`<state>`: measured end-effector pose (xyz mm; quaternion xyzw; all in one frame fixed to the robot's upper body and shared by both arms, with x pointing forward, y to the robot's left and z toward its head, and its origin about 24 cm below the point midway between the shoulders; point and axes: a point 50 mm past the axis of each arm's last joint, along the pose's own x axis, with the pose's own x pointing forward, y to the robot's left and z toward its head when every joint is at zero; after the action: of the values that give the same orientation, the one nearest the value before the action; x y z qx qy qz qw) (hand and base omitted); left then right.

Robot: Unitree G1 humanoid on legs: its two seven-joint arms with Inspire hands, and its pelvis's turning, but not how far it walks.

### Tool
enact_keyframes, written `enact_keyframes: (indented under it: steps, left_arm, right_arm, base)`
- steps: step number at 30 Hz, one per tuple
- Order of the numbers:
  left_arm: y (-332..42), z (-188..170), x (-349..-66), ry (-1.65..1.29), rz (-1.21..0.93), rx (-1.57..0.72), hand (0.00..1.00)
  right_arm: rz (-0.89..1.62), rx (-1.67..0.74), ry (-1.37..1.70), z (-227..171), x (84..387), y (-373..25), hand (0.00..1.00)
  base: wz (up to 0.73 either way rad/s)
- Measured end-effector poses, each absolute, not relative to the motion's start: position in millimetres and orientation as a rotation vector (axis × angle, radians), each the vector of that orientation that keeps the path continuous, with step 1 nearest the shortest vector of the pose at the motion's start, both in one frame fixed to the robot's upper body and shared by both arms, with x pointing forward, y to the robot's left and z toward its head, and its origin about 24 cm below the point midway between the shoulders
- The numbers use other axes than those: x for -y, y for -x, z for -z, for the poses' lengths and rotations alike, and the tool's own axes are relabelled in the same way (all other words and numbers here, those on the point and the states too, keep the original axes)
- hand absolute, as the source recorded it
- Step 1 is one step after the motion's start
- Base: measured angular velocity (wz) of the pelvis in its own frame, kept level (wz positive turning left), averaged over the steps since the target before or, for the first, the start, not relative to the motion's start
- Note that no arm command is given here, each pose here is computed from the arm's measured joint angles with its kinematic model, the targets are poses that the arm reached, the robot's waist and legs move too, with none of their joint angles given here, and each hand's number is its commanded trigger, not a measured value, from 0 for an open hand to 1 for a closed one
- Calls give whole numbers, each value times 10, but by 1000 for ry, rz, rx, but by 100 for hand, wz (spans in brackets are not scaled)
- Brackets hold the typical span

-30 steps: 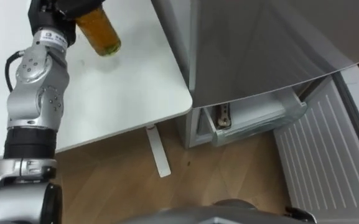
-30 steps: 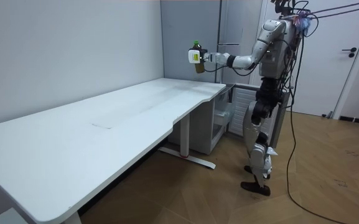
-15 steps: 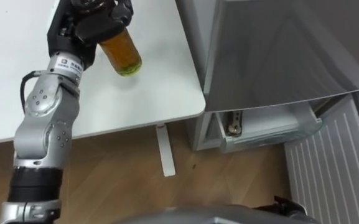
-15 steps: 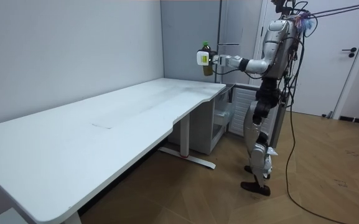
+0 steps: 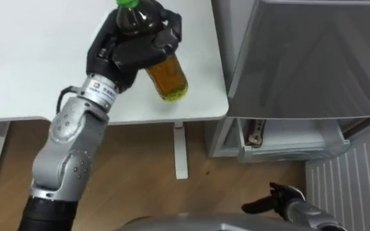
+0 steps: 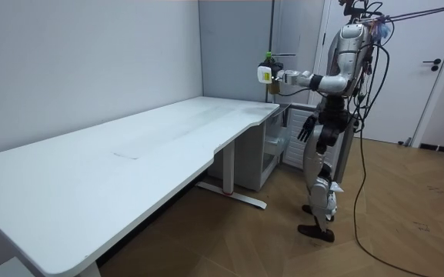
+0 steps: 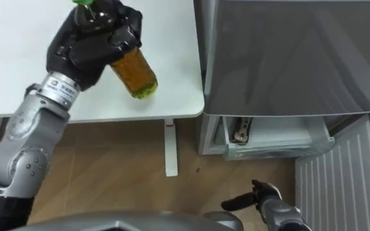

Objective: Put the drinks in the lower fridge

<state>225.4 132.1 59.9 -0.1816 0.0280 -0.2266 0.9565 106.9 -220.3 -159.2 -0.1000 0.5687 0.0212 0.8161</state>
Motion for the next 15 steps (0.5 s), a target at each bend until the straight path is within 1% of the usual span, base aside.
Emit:
enact_keyframes:
  steps: [5, 8, 15]
  left_arm:
    - [-2128, -256, -1188, 477, 541, -208, 100]
    - [-2077, -42, -1165, 500, 534, -305, 100]
    - [-2024, 146, -1185, 518, 516, -389, 100]
  right_arm:
    - [-167, -1139, 231, 1541, 2025, -1259, 0]
    - [-221, -1100, 219, 1507, 1938, -1342, 0]
    - [-339, -1022, 215, 1413, 1785, -1503, 0]
  base:
    - [4]
    - [0]
    - [0]
